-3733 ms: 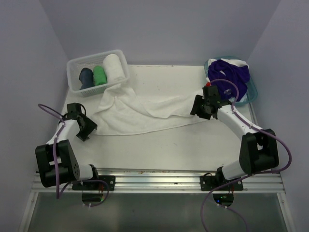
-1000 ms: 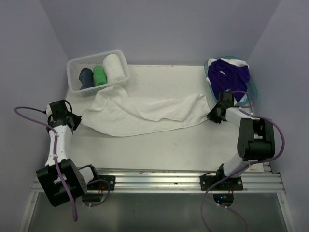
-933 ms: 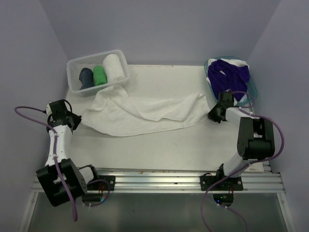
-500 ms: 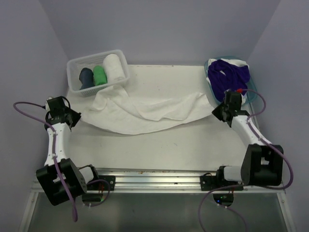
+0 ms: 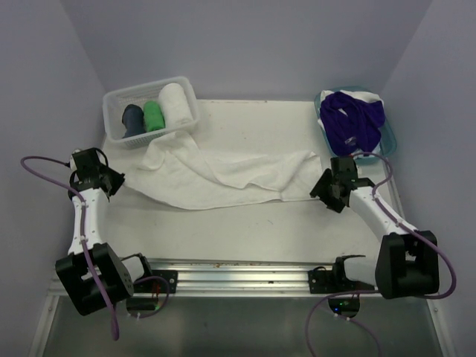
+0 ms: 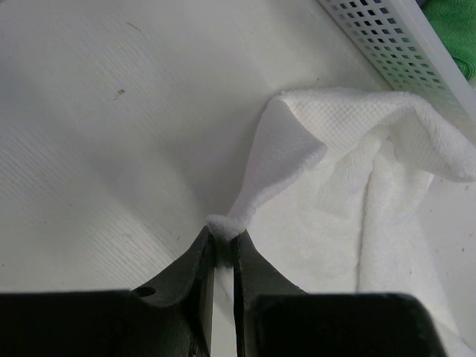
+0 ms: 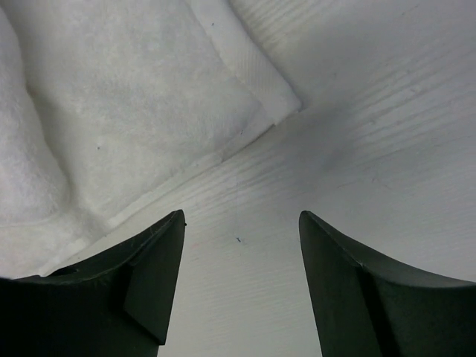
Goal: Roll the towels
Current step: Flatten the towel
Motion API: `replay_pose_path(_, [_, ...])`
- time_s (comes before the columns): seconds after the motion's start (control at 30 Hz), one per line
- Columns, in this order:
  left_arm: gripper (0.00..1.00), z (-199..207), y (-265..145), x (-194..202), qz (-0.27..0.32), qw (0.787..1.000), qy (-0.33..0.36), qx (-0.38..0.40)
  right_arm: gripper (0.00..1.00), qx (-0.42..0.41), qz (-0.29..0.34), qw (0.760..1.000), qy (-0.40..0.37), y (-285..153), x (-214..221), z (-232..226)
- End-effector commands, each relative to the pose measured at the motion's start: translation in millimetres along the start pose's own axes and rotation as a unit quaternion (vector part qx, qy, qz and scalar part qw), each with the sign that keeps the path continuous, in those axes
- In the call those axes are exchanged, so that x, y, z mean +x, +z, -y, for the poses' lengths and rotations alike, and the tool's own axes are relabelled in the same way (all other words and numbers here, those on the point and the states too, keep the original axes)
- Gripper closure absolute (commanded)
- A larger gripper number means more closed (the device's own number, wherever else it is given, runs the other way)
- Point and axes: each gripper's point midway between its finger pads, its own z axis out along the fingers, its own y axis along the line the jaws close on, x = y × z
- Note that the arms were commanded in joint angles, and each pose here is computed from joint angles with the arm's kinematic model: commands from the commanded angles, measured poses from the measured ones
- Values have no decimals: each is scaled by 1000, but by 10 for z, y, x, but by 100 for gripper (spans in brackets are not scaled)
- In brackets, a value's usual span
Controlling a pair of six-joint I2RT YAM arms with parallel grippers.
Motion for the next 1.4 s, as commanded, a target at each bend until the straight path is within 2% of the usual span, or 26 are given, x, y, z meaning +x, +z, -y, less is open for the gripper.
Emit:
replay_pose_path(0.0, [100, 84, -48, -145, 13, 1000, 12, 13, 33, 19, 44, 999, -6, -52, -396, 17])
replay_pose_path(0.13, [100, 92, -49, -143, 12, 1000, 12, 15, 32, 26, 9, 999, -17, 164, -433, -1])
replay_pose_path(0.3, [100, 95, -52, -143, 12, 1000, 13, 16, 32, 13, 4, 1000, -6, 317, -447, -35])
replay_pose_path(0.63, [100, 103, -25, -104, 3, 1000, 12, 20, 35, 73, 2, 996, -43, 584, -449, 123])
replay_pose_path(0.73, [100, 94, -25, -101, 3, 1000, 12, 18, 42, 84, -5, 995, -46, 664, -403, 150])
replay_pose_path(0.77, [100, 90, -32, -101, 3, 1000, 12, 17, 49, 85, -4, 995, -45, 678, -403, 149])
replay_pose_path(0.83, [100, 87, -48, -110, 6, 1000, 13, 16, 56, 90, -6, 995, -45, 707, -384, 174])
replay_pose_path(0.87, [100, 86, -55, -113, 6, 1000, 13, 16, 63, 91, -6, 995, -45, 716, -380, 179])
replay_pose_path(0.97, [100, 82, -70, -116, 8, 1000, 13, 15, 73, 98, -8, 994, -45, 728, -361, 213])
replay_pose_path(1.13, [100, 60, -66, -88, 5, 1000, 13, 13, 83, 100, -8, 994, -44, 707, -342, 241])
replay_pose_path(1.27, [100, 55, -81, -94, 7, 1000, 16, 13, 100, 94, 8, 995, -44, 590, -442, 199])
replay_pose_path(1.37, [100, 72, -104, -117, 10, 1000, 17, 15, 100, 72, 39, 996, -38, 383, -582, 100])
